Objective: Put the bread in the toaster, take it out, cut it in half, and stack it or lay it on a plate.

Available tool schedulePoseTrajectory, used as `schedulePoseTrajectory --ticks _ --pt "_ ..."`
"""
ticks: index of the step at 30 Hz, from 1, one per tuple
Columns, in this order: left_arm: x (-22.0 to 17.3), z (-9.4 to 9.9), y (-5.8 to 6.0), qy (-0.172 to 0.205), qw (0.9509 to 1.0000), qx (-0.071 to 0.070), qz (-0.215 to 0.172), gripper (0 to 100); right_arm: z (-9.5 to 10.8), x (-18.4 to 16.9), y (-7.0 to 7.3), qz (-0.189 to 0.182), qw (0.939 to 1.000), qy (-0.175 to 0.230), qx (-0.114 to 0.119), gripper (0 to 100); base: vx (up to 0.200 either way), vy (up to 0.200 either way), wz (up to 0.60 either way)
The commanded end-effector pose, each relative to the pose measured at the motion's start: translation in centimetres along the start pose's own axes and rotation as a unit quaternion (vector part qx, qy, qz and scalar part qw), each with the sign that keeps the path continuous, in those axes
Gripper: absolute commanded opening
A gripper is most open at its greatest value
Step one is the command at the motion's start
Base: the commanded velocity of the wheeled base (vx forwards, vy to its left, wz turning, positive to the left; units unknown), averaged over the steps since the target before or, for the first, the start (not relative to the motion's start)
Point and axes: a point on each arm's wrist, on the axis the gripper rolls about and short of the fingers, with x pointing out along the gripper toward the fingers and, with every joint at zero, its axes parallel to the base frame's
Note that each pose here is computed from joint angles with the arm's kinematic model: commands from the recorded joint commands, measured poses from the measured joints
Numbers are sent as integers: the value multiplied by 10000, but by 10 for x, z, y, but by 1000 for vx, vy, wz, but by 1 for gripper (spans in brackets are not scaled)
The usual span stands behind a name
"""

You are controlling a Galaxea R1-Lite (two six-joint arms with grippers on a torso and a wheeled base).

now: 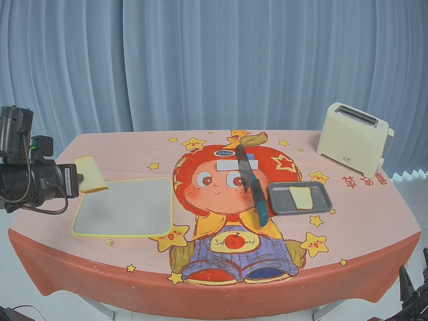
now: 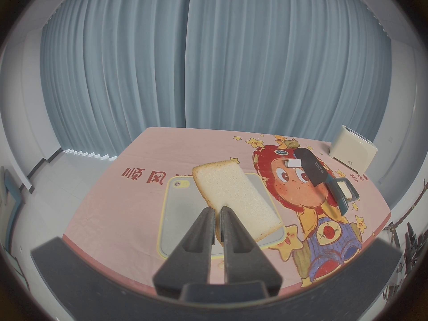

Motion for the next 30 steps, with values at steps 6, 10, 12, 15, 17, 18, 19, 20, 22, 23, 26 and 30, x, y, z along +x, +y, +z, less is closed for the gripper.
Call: schedulePoseTrajectory --ticks 6,10,12,15,17,18,19,20,22,23,26,30 --pt "0 0 0 -7 10000 3 17 0 -4 0 0 7 10000 -8 -3 100 0 -200 0" --pt "-1 0 0 -6 10000 7 11 0 -4 0 0 7 10000 -8 5 100 0 -200 0" --pt "-1 0 0 2 10000 8 12 0 -4 0 0 7 10000 -8 -3 100 0 -200 0" --pt "-1 -1 0 9 10000 16 13 0 -4 0 0 7 10000 -8 5 100 0 -200 0" --pt "-1 -1 0 9 10000 16 13 0 -4 0 0 7 10000 -8 5 100 0 -200 0" --pt "-1 -1 0 9 10000 16 13 0 -4 0 0 7 10000 -8 5 100 0 -200 0" --pt "-1 -1 0 9 10000 16 13 0 -4 0 0 7 10000 -8 -3 100 0 -200 0" --pt "-1 -1 0 9 10000 16 13 0 -4 0 0 7 10000 -8 -3 100 0 -200 0" --pt "-1 -1 0 9 10000 16 13 0 -4 0 0 7 10000 -8 5 100 0 -200 0" --pt "-1 -1 0 9 10000 16 13 0 -4 0 0 7 10000 -8 -3 100 0 -200 0" --pt "0 -1 0 17 10000 25 15 0 -4 0 0 7 10000 -8 5 100 0 -200 0" --pt "0 -3 1 30 10000 34 25 0 -4 0 0 7 10000 -8 5 100 0 -100 0"
